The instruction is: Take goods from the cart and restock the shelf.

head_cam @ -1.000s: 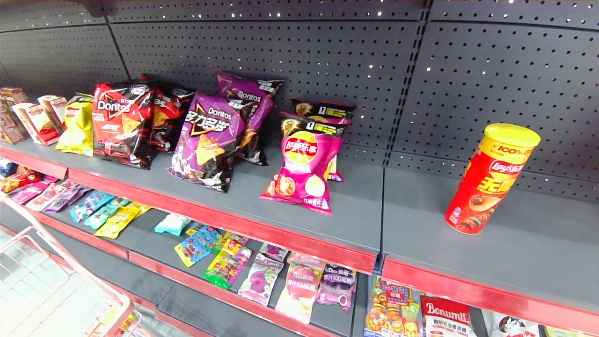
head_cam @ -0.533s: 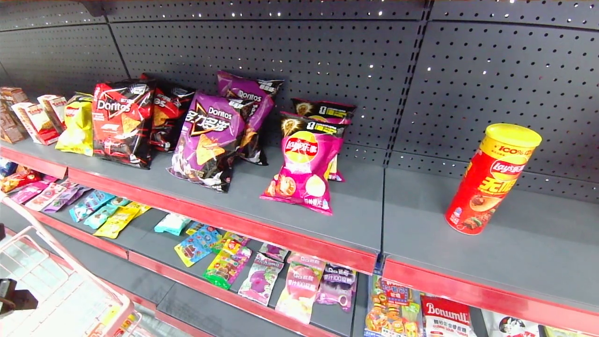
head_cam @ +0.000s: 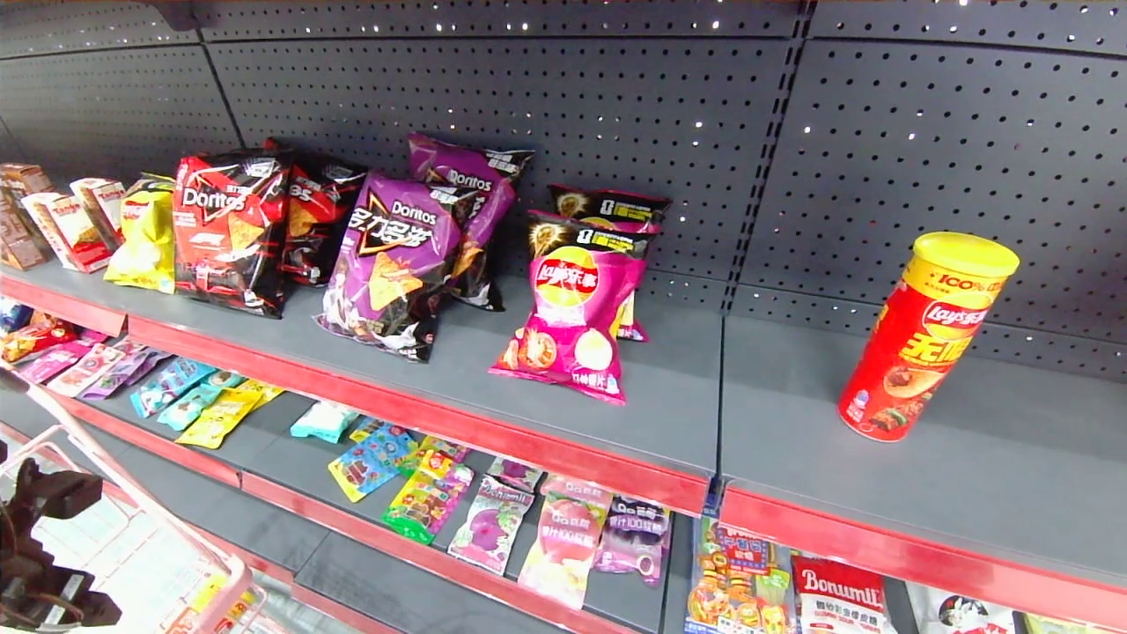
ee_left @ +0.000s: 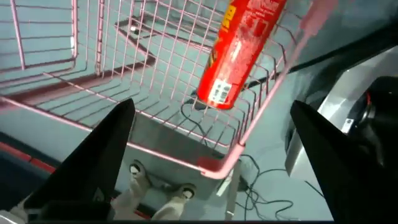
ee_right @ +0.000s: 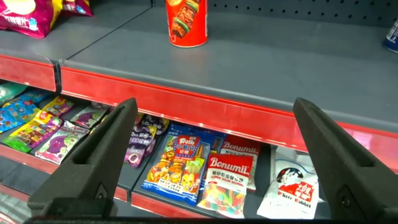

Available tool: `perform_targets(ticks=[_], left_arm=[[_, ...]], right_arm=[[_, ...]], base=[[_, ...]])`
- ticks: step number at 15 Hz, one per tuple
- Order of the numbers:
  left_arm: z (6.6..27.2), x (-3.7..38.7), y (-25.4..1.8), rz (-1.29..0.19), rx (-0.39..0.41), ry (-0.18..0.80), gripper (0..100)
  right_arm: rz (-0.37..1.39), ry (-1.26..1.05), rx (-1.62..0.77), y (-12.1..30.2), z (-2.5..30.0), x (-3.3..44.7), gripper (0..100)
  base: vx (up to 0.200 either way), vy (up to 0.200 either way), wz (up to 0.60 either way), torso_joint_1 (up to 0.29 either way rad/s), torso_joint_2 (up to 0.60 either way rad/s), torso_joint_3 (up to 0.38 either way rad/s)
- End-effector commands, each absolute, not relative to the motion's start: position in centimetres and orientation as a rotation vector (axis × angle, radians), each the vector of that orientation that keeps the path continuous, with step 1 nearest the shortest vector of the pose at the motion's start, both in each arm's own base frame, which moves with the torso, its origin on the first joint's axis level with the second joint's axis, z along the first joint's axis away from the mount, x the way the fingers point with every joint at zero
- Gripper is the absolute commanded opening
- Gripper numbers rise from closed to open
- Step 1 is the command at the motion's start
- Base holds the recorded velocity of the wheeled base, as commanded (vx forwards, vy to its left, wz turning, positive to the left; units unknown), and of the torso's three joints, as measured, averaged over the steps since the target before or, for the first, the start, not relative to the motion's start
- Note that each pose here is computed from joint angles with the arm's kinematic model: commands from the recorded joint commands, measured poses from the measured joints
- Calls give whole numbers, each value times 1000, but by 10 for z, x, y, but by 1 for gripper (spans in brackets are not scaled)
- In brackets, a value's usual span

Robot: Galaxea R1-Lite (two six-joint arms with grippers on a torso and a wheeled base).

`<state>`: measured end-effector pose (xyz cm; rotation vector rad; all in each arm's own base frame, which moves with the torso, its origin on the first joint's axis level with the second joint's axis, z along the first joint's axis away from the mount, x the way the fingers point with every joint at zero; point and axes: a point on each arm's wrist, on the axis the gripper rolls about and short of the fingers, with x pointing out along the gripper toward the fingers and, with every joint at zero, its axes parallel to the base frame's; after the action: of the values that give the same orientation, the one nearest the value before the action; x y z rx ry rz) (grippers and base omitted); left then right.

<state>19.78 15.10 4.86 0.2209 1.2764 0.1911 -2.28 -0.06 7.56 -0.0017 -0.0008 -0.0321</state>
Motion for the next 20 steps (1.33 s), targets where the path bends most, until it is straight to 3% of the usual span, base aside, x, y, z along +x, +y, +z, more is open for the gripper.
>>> perform_targets(ticks=[1, 6, 12, 20], left_arm=[[22, 199, 153, 127, 182, 1346, 100], [9, 200, 157, 117, 168, 1376, 100], [8, 196, 171, 163, 163, 1372, 100], [-3, 191, 183, 179, 144, 1388, 100]], right_arm=[[-32, -2, -2, -1, 76, -23, 100], [-32, -2, 0, -1, 76, -23, 100], [-32, -2, 0, -1, 76, -23, 100], [-34, -2, 0, -1, 76, -23, 100]], base=[[0, 0, 0, 0, 0, 0], [0, 0, 0, 0, 0, 0], [0, 0, 0, -118, 276, 149], [0, 0, 0, -3, 6, 5]])
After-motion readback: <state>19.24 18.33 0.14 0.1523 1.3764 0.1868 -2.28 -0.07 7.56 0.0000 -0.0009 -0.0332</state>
